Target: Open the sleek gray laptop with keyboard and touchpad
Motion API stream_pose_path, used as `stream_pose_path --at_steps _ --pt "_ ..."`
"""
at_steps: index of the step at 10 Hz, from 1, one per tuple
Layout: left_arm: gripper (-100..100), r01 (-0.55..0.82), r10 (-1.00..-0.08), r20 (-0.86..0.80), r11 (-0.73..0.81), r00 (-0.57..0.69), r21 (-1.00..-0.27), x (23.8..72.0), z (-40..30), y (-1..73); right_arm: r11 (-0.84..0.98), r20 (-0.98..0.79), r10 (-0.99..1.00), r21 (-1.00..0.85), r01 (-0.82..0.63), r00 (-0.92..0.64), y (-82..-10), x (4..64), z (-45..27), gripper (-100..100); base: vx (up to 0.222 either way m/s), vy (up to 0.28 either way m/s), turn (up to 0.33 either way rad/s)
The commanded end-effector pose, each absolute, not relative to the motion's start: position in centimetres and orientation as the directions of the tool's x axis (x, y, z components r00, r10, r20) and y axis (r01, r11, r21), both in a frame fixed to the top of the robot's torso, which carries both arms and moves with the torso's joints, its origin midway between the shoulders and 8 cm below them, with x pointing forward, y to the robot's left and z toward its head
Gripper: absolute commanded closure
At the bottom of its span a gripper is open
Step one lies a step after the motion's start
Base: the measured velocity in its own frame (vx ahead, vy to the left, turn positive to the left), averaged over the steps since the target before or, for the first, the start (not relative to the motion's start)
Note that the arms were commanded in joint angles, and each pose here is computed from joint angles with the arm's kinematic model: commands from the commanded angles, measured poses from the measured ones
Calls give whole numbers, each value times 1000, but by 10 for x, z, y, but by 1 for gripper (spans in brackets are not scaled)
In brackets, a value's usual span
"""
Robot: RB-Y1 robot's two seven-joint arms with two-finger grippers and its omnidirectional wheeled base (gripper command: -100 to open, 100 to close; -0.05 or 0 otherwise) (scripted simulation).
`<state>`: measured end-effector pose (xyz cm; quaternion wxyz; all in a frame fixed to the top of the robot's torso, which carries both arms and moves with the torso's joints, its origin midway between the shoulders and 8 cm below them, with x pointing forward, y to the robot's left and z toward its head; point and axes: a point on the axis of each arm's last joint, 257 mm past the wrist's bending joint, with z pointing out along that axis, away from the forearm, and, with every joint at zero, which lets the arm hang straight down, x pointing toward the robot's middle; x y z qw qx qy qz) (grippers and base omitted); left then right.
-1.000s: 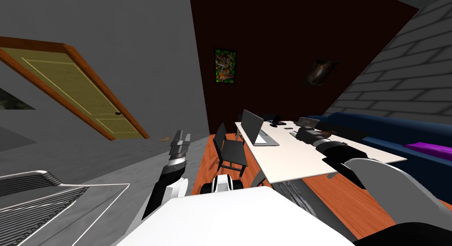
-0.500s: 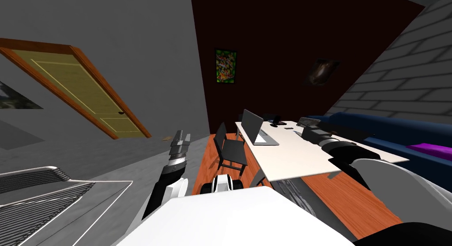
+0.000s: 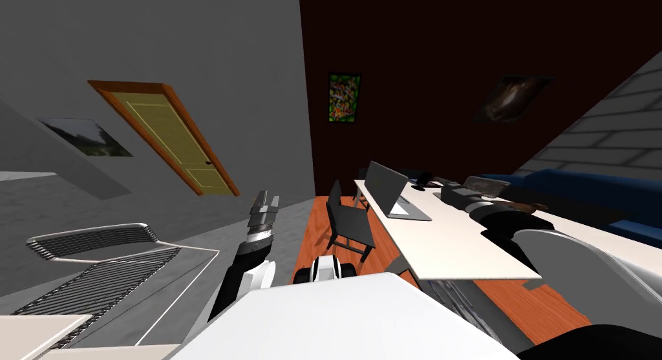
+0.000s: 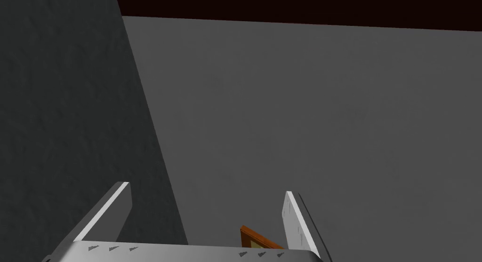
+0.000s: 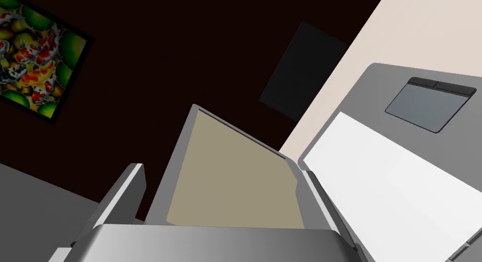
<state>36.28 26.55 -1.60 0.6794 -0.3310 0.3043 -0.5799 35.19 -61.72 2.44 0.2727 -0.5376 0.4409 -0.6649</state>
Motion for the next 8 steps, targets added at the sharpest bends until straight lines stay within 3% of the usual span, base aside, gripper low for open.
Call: stream_pose_path --at_steps 1,4,5,8 --pt "0 587 -989 -30 108 142 -803 363 -16 265 -495 509 -829 -861 -118 -231 -602 360 21 -100 58 198 192" --pt "0 586 -989 -30 109 142 -803 363 -16 266 -495 508 -827 -861 -117 -239 -607 356 28 -100 74 44 13" --pt "0 586 -989 -30 109 142 -803 363 -16 266 -494 508 -828 -861 -117 -239 -607 356 29 100 10 2 1" --pt "0 586 -989 -30 109 142 -803 363 -16 266 -360 370 -898 -929 -86 -238 -617 360 20 100 -11 -90 -26"
